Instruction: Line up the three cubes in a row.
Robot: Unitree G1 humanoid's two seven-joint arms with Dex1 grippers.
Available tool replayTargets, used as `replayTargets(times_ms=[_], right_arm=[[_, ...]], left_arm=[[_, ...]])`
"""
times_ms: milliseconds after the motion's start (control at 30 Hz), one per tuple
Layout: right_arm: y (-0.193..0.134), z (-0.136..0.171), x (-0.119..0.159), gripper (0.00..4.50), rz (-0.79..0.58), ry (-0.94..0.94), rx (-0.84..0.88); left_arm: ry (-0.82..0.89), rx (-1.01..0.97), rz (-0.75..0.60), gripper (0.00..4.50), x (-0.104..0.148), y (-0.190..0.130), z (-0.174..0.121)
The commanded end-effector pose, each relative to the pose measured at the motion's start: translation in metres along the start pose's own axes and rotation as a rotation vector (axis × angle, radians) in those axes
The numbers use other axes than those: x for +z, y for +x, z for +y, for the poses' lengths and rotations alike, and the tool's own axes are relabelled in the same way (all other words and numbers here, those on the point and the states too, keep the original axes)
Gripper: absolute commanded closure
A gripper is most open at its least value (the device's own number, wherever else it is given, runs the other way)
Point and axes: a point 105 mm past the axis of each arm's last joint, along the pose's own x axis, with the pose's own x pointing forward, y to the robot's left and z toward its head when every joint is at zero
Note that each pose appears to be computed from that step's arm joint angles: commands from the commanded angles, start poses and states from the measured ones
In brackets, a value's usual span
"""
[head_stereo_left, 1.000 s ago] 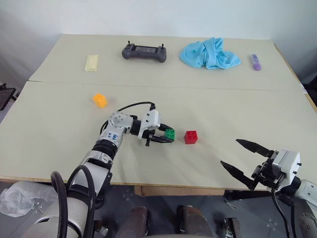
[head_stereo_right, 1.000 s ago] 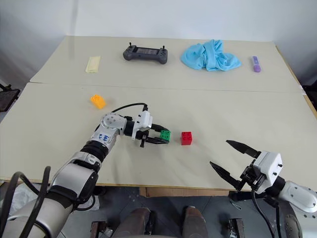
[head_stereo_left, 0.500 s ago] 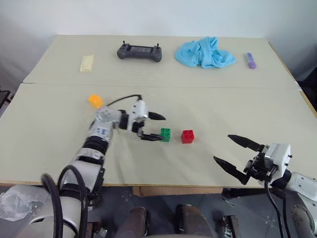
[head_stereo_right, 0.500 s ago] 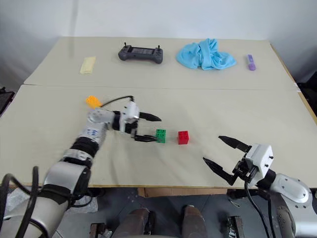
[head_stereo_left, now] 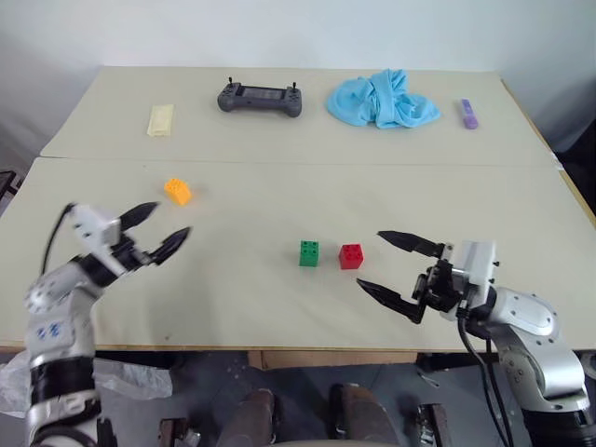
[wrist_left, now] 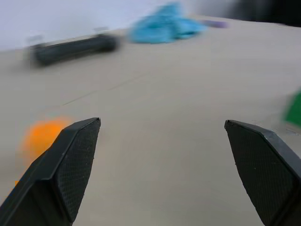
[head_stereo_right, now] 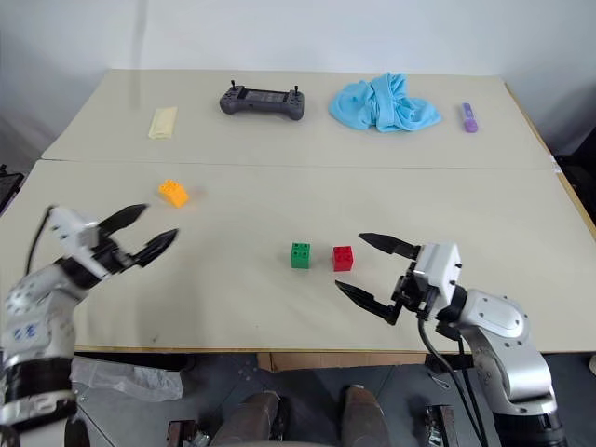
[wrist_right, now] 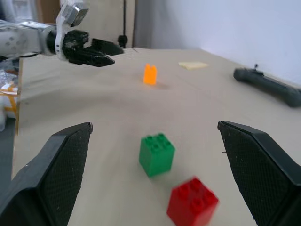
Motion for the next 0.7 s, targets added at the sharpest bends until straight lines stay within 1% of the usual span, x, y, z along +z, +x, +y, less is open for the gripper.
replayTargets(times_ms=[33,100,167,267,333,433,467,567,700], right_arm=[[0.012,0.007,0.010,0.00,-0.010,-0.016,0.053],[0.014,0.009,0.014,0.00,-0.020,-0.014,0.070],[0.012,0.009,0.015,0.00,-0.015,-0.012,0.068],[0.009,0.009,0.013,0.00,0.001,0.005,0.064],[0.009,0.008,0.012,0.00,0.006,0.000,0.064],[0.010,0.007,0.013,0.00,0.012,0.002,0.060],[0.010,0.008,0.012,0.00,0.018,0.002,0.067],[0.010,0.008,0.012,0.00,0.034,0.004,0.070],[0.010,0.009,0.012,0.00,0.043,0.010,0.065]], left_arm=[[0.011,0.196,0.005,0.01,-0.009,-0.039,0.019],[-0.023,0.245,0.020,0.01,-0.019,-0.054,0.016],[-0.051,0.270,0.016,0.01,-0.022,-0.060,0.011],[-0.049,0.315,0.007,0.01,-0.022,-0.053,0.011],[-0.083,0.324,-0.019,0.01,-0.019,-0.045,0.013],[-0.109,0.322,-0.013,0.01,-0.021,-0.010,0.029],[-0.117,0.287,0.009,0.01,-0.023,0.003,0.030],[-0.102,0.127,0.017,0.01,-0.011,0.049,0.022],[-0.096,0.051,0.005,0.01,0.005,0.087,0.020]])
